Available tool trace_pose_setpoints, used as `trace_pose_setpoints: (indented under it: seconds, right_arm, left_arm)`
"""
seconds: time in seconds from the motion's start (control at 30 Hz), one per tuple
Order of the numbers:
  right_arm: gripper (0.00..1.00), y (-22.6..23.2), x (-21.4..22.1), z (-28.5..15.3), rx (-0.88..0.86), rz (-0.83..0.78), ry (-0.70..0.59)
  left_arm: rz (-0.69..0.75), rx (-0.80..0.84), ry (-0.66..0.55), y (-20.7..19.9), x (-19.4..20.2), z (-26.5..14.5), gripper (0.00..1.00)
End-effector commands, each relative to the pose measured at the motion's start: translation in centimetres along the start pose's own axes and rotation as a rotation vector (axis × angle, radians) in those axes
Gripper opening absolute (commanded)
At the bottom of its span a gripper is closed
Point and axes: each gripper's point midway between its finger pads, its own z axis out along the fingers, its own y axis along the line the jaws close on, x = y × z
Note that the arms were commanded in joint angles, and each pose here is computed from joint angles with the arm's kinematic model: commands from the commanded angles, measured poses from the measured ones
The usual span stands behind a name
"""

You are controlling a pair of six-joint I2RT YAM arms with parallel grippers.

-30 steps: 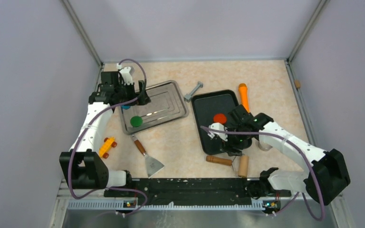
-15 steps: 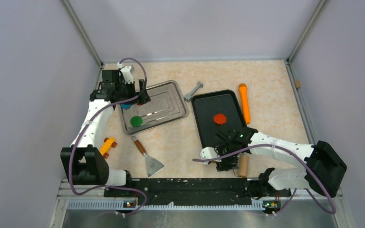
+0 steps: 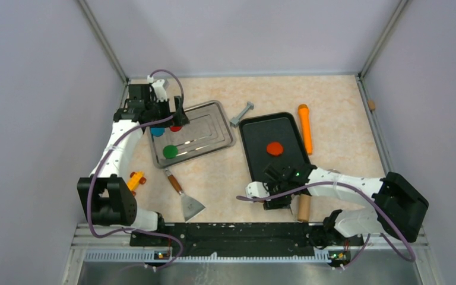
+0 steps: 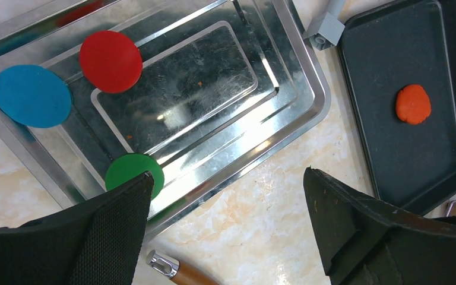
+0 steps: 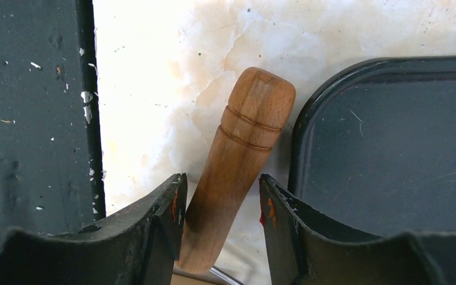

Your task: Roll out the dumpling wrappers from the dough

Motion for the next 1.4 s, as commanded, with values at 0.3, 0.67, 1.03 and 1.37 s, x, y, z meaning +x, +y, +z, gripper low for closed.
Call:
trace_pose_setpoints:
  seconds: [0.3, 0.67, 1.03, 1.37]
  right_arm:
    - [0.00, 0.4, -0.3, 0.4, -0.009, 0.083, 0.005]
    - [0.00, -2.4, -9.1, -16.6, -0.170, 0.220, -0.216]
    - [0.00, -26.5, -9.8, -33.1, 1.045, 0.895, -0.848]
    - [0.00, -30.6, -12.2, -36.7, 1.053, 1.189, -1.166]
  left_arm:
    - [0.032, 0.062, -0.072, -1.2, -2.6, -0.3, 0.99]
    - [0.134, 0.232, -0.034, -5.9, -2.2, -0.5, 0.97]
    - [0.503, 0.420, -0.425, -16.9, -7.1, -3.8, 0.97]
    - [0.511, 0.733, -0.443, -27.8, -8.1, -4.4, 0.77]
